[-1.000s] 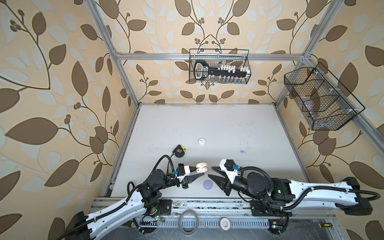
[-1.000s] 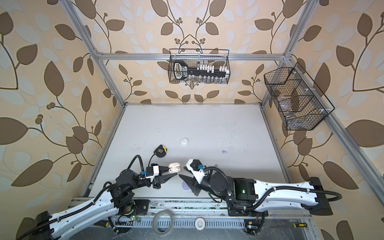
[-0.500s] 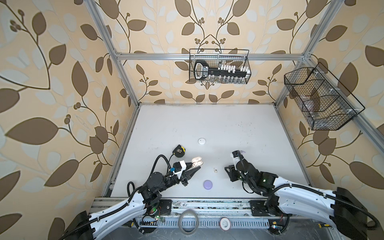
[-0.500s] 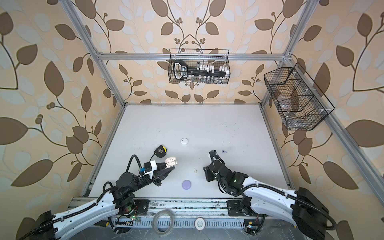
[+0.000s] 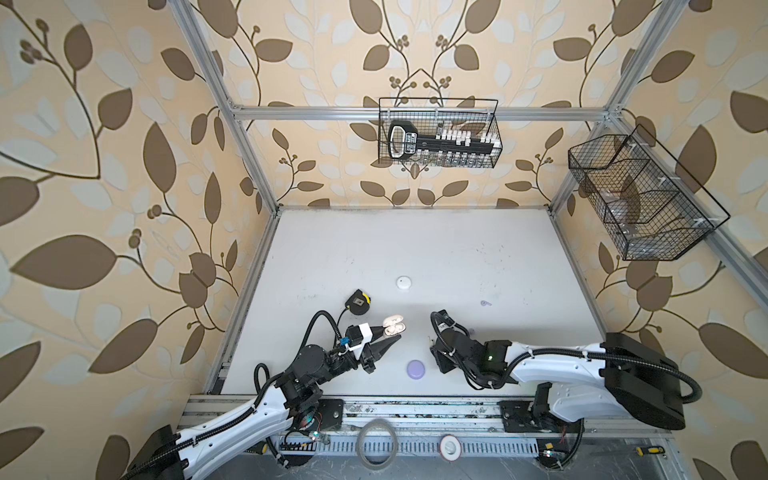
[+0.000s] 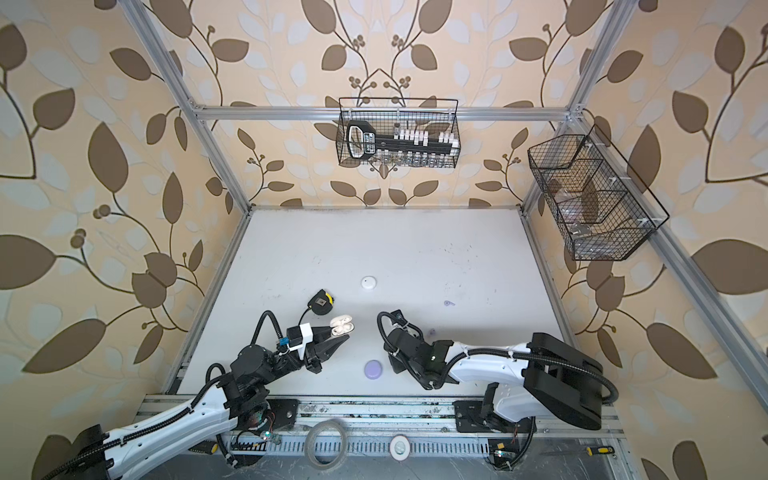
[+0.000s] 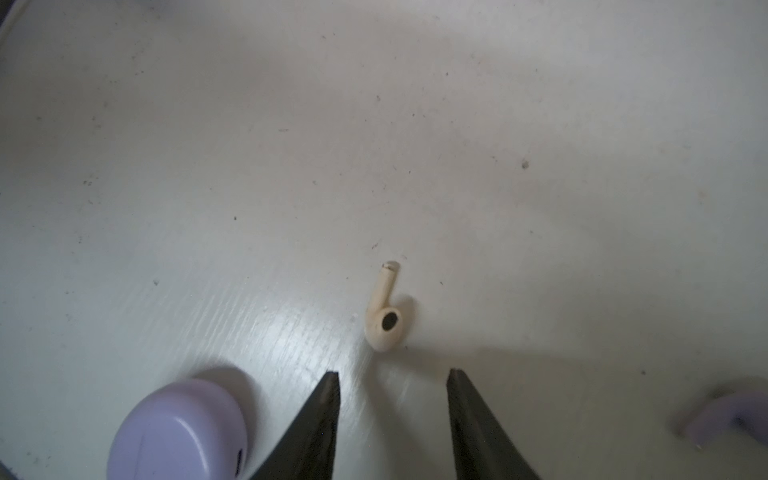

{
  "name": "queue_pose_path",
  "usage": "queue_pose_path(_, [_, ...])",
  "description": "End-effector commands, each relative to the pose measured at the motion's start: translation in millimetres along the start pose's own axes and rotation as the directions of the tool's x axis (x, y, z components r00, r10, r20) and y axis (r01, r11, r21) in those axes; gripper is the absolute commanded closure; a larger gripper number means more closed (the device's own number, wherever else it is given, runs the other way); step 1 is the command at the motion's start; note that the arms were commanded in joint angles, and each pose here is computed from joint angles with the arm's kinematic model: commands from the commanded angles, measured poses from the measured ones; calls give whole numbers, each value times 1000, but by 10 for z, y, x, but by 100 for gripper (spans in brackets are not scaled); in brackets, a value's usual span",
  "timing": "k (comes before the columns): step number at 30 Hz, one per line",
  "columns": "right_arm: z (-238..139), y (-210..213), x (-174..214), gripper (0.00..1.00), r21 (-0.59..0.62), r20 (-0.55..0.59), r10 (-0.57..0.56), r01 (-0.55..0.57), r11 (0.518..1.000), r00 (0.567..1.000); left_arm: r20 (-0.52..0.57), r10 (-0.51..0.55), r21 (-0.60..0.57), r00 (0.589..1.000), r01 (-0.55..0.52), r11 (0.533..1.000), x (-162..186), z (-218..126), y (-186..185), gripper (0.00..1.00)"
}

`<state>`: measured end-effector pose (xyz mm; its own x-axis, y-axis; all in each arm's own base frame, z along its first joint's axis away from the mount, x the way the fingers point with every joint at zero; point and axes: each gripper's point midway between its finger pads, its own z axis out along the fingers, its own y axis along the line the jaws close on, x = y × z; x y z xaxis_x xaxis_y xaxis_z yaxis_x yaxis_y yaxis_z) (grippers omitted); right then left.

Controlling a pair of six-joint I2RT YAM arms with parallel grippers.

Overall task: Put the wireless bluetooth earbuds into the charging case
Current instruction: 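Draw the right gripper back away from the case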

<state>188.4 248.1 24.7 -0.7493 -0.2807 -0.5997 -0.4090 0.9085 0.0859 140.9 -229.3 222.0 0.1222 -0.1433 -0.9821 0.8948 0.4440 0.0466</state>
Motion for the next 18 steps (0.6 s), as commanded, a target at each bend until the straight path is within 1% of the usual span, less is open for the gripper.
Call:
queue_pose_path(1, [47,53,-61,57,24,4,-16,15,1000,1000,81,42,17,996,-43,999,-294,19,-25,100])
queue_pose_path(6, [108,-114,36,61,107,-25,-8,10,994,1000,81,42,20,996,-44,999,-294,18,-30,100])
queue_pose_path(13, [45,-287,85,61,117,-10,39,-38,992,999,82,41,22,996,-43,999,-300,19,-33,100])
queue_pose_path(18, [90,-379,59,62,122,-14,72,-69,990,997,84,43,21,996,-45,999,-309,16,-34,100])
